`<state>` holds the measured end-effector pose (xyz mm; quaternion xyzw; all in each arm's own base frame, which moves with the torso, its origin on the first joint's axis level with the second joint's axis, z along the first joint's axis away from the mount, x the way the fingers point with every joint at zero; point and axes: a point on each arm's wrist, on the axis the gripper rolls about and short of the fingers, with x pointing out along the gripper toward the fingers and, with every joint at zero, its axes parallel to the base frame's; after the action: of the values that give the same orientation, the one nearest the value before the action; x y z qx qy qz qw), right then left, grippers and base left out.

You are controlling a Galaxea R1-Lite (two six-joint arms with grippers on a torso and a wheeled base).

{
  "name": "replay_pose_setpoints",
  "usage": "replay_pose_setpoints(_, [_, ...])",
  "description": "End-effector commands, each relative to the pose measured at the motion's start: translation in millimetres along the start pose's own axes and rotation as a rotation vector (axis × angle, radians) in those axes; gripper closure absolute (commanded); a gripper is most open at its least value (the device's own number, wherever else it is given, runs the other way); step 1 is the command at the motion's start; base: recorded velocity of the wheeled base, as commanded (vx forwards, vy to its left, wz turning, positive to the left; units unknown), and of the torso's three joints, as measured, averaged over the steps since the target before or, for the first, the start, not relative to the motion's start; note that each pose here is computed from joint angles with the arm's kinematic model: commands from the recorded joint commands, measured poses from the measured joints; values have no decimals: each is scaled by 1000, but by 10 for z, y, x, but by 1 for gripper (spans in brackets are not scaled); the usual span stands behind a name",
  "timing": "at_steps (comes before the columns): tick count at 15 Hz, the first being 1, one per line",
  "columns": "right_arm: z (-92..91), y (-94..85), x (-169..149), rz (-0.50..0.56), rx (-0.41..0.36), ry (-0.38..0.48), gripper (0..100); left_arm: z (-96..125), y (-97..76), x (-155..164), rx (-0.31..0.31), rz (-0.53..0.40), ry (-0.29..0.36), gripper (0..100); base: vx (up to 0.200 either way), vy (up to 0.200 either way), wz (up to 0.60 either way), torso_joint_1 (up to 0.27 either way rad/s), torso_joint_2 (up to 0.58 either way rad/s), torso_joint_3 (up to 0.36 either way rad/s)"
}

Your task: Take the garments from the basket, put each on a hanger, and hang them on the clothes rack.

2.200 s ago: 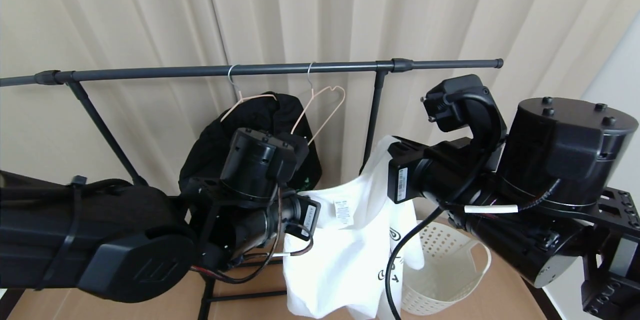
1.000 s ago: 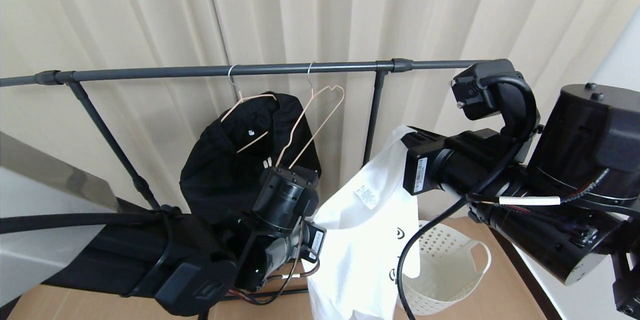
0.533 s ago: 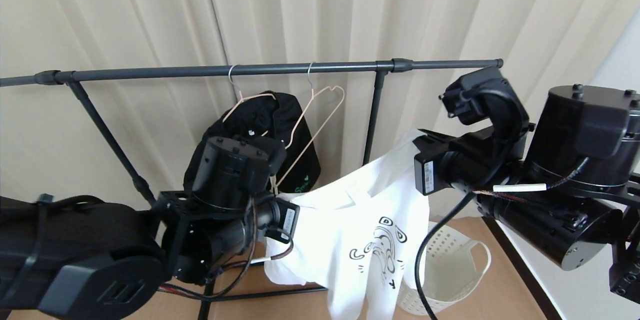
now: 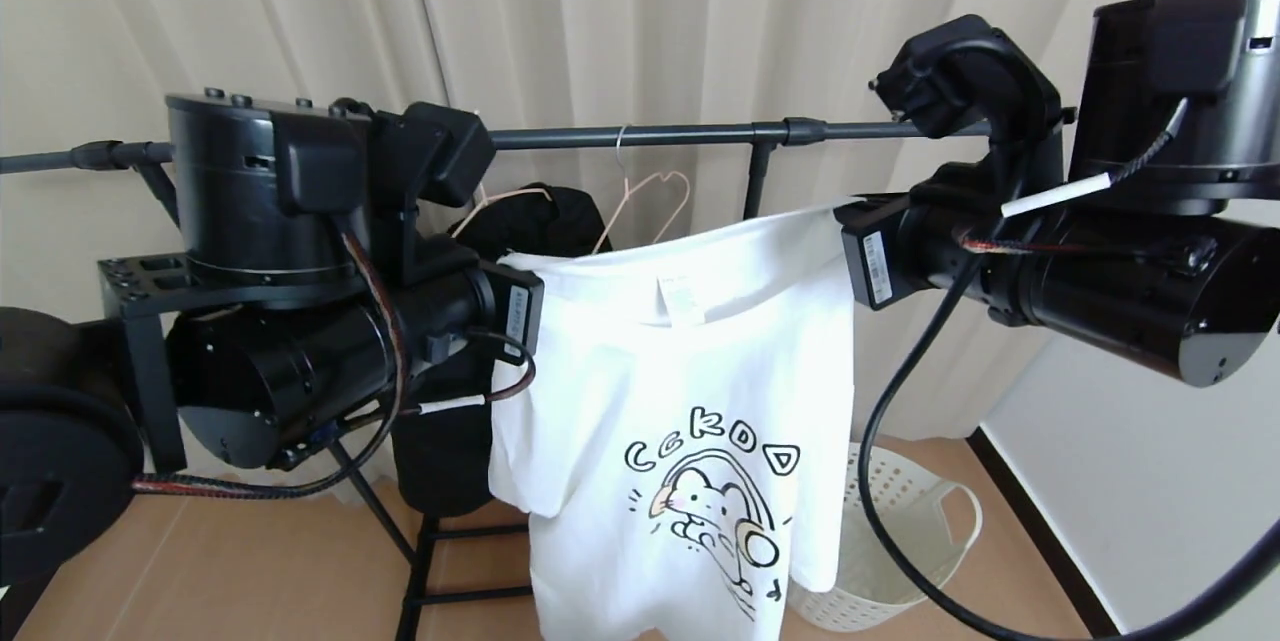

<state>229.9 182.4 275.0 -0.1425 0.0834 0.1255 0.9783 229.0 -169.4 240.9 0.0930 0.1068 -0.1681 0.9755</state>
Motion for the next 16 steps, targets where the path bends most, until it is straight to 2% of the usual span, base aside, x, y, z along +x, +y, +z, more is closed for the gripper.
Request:
replay_pose_setpoints(1, [30, -92, 22, -22, 31, -8, 100, 146, 33, -60, -14, 2, -53, 100, 0, 0, 0, 0, 0, 0])
replay_pose_setpoints(2, [34, -100, 4, -17, 56, -9, 100, 174, 30, -54, -2, -9, -62, 100, 0, 0, 0, 0, 0, 0])
replay_pose_setpoints(5, [-13, -124, -91, 3, 51, -1, 100, 291, 12, -5, 25, -28, -96, 100, 0, 0, 0, 0, 0, 0])
replay_pose_setpoints(7, [-78, -78, -100, 19, 38, 18, 100, 371, -10, 91, 29, -41, -116, 100, 0, 0, 0, 0, 0, 0])
replay_pose_setpoints(9, [-138, 3, -307, 76, 18, 16, 100, 452, -21, 247, 49, -109, -142, 100, 0, 0, 0, 0, 0, 0])
replay_pose_setpoints(11, [-199, 65, -428, 119, -4, 33, 100, 490, -14, 397, 57, -100, -149, 100, 0, 0, 0, 0, 0, 0])
replay_pose_setpoints(13, [-294, 112, -572, 162, -23, 42, 100, 500, 11, 529, 54, -137, -155, 100, 0, 0, 0, 0, 0, 0])
replay_pose_setpoints(16, [-453, 213, -718, 225, -12, 71, 100, 595, -25, 700, 53, -157, -188, 100, 0, 0, 0, 0, 0, 0])
